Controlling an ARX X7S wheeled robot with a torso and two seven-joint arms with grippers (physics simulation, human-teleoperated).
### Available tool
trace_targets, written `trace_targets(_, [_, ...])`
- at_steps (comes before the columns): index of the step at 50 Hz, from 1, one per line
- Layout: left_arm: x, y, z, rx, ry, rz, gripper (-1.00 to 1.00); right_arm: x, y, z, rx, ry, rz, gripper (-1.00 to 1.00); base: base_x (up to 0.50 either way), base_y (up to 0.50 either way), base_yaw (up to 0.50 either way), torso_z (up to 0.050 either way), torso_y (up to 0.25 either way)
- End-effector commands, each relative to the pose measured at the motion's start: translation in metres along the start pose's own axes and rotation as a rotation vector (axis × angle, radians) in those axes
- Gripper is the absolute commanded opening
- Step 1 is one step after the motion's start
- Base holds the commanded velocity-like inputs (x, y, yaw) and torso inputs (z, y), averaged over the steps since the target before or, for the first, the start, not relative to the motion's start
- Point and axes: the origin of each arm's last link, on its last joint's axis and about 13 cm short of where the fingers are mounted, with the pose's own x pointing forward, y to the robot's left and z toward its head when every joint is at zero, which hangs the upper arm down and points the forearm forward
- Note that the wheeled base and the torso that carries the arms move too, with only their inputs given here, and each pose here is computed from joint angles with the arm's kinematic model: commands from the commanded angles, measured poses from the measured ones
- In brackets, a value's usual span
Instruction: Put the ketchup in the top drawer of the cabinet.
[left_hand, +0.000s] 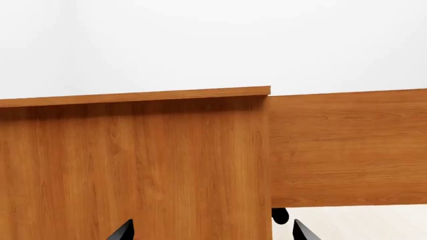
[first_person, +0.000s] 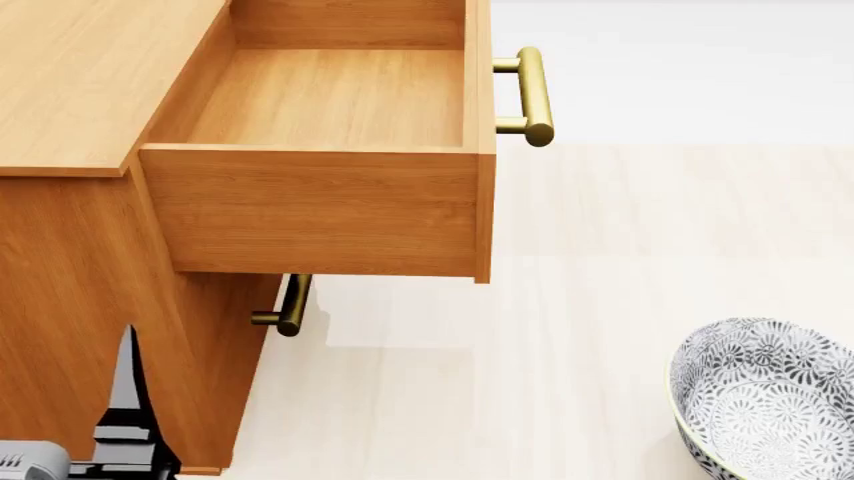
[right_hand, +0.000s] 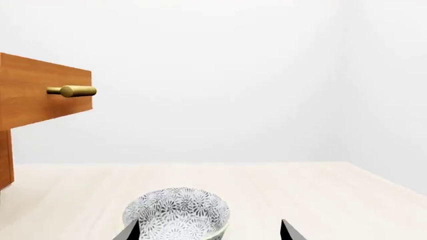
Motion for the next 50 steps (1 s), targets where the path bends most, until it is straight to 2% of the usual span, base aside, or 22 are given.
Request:
trace_targets(1, [-0.001,0.001,-0.002,0.001,0.006,0.009,1.00,-0.003,-0.002,-0.020,-0.010,0.061,-0.003,1.00,0.00,0.00,0.00,0.000,0.000])
trace_targets(14, [0.000,0.002,-0.003,-0.001,0.012,0.015,1.00,0.000,-0.004,-0.051,-0.004,0.094,-0.006,1.00,0.00,0.00,0.00,0.000,0.000])
trace_targets(50, [0.003,0.003,-0.007,-0.001,0.021,0.021,1.00,0.004,0.007,-0.073,0.011,0.171,-0.015,1.00,0.00,0.00,0.00,0.000,0.000])
